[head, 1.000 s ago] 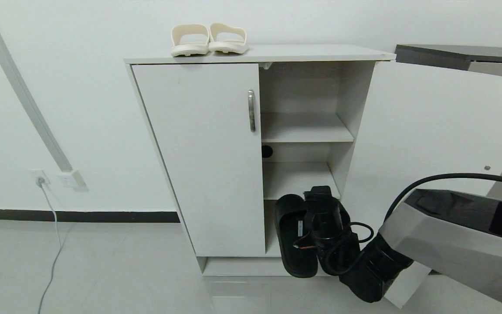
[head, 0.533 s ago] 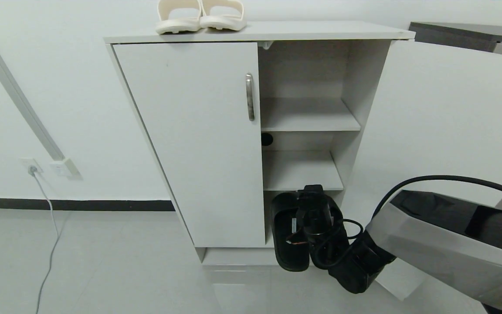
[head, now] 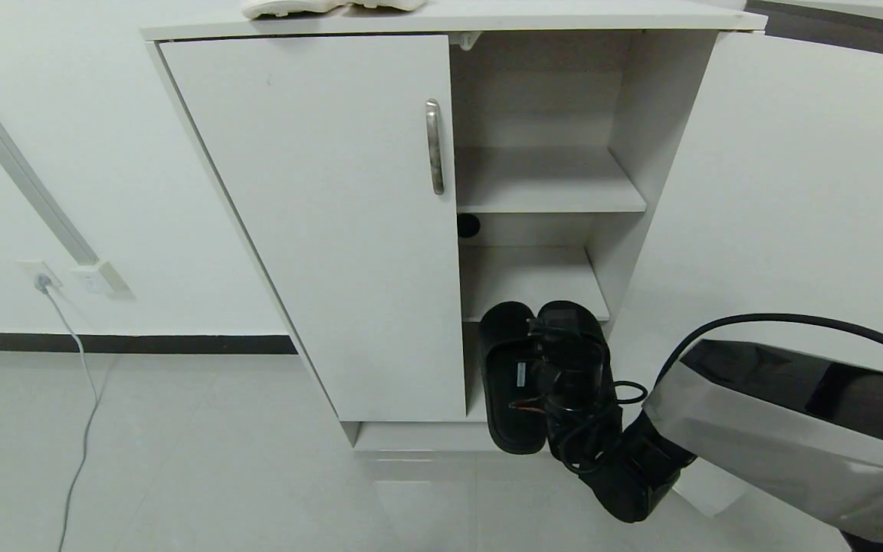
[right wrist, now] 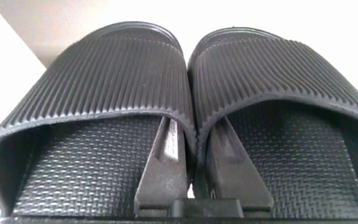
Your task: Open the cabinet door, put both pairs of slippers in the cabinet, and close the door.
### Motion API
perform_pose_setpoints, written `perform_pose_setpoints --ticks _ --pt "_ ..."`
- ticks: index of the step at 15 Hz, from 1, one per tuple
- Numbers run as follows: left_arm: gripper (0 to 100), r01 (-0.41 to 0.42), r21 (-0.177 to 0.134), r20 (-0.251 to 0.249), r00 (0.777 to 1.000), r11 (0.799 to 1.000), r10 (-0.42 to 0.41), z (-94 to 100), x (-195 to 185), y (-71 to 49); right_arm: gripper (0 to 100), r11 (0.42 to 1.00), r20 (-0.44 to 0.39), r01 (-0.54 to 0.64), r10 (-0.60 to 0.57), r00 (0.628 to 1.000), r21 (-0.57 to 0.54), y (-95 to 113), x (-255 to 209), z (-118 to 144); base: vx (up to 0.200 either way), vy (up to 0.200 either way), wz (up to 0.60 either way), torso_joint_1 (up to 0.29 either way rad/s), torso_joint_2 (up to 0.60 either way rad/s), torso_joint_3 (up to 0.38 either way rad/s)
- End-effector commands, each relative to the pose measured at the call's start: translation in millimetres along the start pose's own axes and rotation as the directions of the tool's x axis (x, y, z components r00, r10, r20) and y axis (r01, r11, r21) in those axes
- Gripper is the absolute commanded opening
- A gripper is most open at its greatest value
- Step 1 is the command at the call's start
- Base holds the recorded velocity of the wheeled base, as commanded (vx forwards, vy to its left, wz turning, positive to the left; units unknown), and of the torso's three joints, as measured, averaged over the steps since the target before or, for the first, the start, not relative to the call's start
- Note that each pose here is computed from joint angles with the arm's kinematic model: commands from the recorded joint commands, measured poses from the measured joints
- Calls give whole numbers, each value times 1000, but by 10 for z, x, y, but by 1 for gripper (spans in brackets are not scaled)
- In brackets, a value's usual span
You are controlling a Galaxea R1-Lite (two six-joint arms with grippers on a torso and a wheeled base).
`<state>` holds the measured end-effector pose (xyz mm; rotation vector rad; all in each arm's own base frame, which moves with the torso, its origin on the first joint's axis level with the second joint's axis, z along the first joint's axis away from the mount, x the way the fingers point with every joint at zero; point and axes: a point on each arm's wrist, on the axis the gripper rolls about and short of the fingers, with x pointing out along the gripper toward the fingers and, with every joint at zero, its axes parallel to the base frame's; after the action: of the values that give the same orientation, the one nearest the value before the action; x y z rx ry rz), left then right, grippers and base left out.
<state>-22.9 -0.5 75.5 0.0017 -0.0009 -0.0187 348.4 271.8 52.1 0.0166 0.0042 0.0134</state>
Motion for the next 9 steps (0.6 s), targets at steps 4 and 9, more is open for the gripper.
perform_pose_setpoints --ticks 4,9 --pt "0 0 -2 -1 1000 1000 0 0 1 0 0 999 16 14 -13 1000 -41 -56 29 -134 0 0 0 0 0 0" --pt "0 0 -2 -2 1000 1000 0 1 2 0 0 999 17 12 -12 1000 -40 -56 29 -133 0 0 0 0 0 0"
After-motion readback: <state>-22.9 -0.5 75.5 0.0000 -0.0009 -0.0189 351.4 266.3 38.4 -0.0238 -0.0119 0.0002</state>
